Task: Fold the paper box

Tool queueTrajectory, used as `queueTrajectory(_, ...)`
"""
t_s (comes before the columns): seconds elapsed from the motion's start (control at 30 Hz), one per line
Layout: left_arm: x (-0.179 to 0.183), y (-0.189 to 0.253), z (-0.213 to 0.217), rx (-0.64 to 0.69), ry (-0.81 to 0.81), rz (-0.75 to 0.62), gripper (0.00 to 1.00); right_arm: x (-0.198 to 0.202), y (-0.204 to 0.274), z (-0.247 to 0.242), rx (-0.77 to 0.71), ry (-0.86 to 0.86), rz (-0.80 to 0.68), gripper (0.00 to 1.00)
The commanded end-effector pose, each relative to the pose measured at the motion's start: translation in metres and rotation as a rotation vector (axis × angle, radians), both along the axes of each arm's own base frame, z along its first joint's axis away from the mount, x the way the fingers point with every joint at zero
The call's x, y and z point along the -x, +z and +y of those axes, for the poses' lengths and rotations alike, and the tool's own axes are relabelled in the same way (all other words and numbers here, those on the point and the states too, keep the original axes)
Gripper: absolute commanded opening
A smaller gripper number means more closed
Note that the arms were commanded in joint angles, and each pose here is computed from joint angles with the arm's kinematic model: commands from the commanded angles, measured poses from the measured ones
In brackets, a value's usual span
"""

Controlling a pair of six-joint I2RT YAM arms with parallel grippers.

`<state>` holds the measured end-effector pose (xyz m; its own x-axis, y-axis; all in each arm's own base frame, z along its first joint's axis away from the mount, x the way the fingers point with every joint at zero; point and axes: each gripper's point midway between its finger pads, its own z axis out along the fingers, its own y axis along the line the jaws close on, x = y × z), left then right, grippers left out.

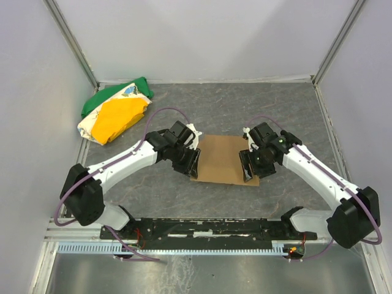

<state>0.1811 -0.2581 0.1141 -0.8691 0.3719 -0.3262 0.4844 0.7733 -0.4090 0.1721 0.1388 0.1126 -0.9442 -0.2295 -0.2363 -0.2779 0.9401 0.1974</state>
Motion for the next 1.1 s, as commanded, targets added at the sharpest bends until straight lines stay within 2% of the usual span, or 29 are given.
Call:
queueTrajectory(0.0, -0.019, 0.031, -0.027, 0.086, -0.04, -0.073, 0.41, -0.027, 0.025, 0.029, -0.116, 0.017, -0.084, 0.71)
queueTrajectory(0.3, -0.039, 0.029, -0.037, 0.039, -0.081, -0.095, 0.41, -0.057, 0.026, 0.041, -0.092, 0.046, -0.11, 0.71)
queueTrajectory(0.53, -0.071, 0.022, -0.043, -0.023, -0.089, -0.116, 0.41, -0.092, 0.022, 0.047, -0.036, 0.06, -0.132, 0.73)
queueTrajectory(1.07, -0.092, 0.031, -0.038, -0.063, -0.086, -0.128, 0.41, -0.111, 0.035, 0.053, -0.125, 0.027, -0.13, 0.7)
